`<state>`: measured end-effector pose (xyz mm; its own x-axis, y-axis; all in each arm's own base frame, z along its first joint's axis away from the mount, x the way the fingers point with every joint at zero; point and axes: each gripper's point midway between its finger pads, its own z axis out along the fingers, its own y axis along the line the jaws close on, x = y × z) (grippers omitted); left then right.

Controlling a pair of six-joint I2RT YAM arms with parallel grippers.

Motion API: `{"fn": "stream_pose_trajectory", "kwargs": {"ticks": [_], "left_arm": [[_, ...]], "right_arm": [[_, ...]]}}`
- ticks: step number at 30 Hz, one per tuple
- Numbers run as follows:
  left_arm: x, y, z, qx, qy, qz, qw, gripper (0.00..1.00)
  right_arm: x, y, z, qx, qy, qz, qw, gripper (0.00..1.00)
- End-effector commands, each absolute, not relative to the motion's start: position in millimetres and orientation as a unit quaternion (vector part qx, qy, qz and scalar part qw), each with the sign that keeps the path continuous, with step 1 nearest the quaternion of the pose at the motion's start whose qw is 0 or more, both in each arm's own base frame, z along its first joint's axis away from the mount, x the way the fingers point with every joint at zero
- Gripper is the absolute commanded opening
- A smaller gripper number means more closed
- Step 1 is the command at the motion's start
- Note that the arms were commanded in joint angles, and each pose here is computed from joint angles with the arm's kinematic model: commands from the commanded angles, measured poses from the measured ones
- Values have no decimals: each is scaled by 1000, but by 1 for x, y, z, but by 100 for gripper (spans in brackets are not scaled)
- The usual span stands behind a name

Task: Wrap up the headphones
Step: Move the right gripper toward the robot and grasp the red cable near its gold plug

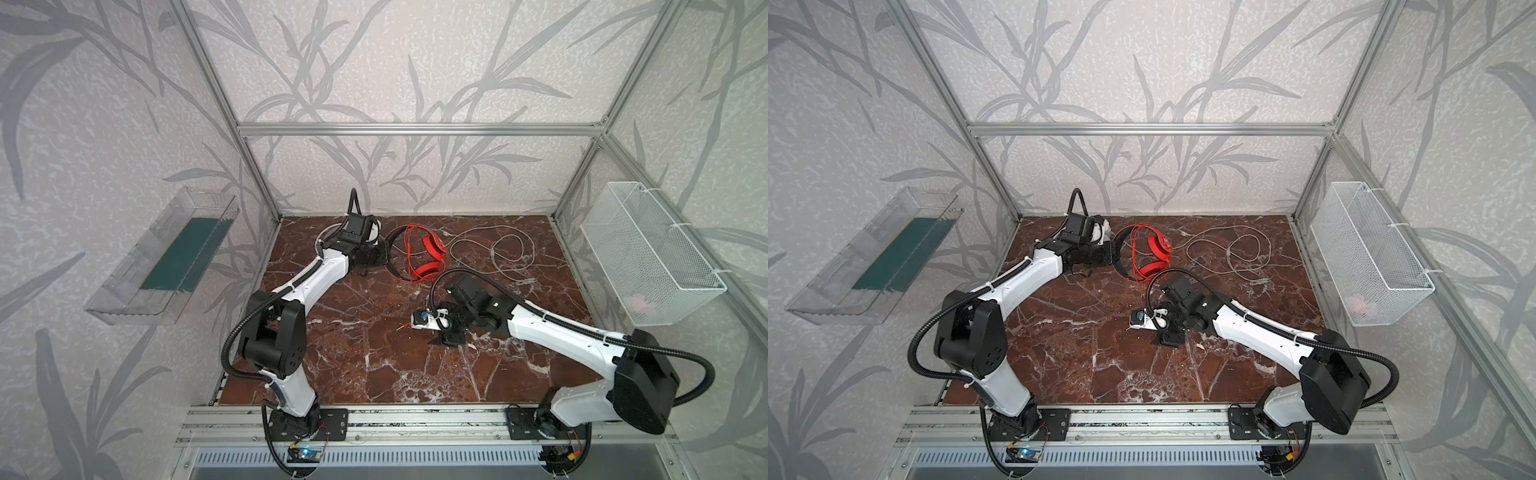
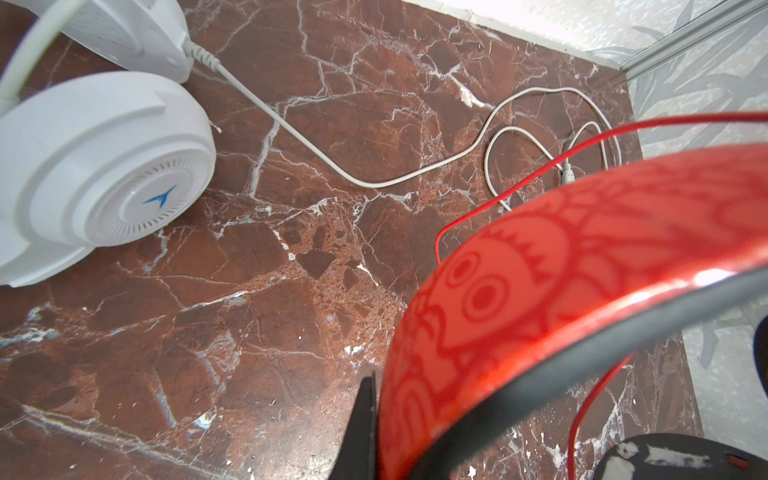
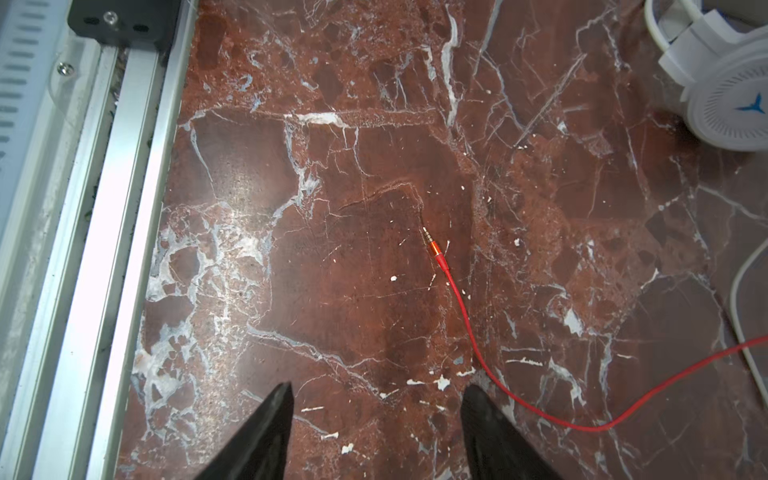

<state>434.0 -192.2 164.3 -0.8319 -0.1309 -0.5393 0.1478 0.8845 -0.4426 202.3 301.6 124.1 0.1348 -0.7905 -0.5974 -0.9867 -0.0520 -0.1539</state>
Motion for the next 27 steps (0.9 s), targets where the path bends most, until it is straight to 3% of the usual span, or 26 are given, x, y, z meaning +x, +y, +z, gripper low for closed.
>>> {"fn": "stream_pose_trajectory", "kwargs": {"ticks": [1,14,27], "left_arm": [[448,-196,183,-7,915,-258,312,0],[455,-192,175,-19,921,-247,302,0],[458,-188,165,-29,923,-245,295,0]], "right_arm": [[203,310,120,-738,600,163,263,64],[239,339,76,-802,561,68,192,57],[265,354,41,-812,557,17,175,51]]}}
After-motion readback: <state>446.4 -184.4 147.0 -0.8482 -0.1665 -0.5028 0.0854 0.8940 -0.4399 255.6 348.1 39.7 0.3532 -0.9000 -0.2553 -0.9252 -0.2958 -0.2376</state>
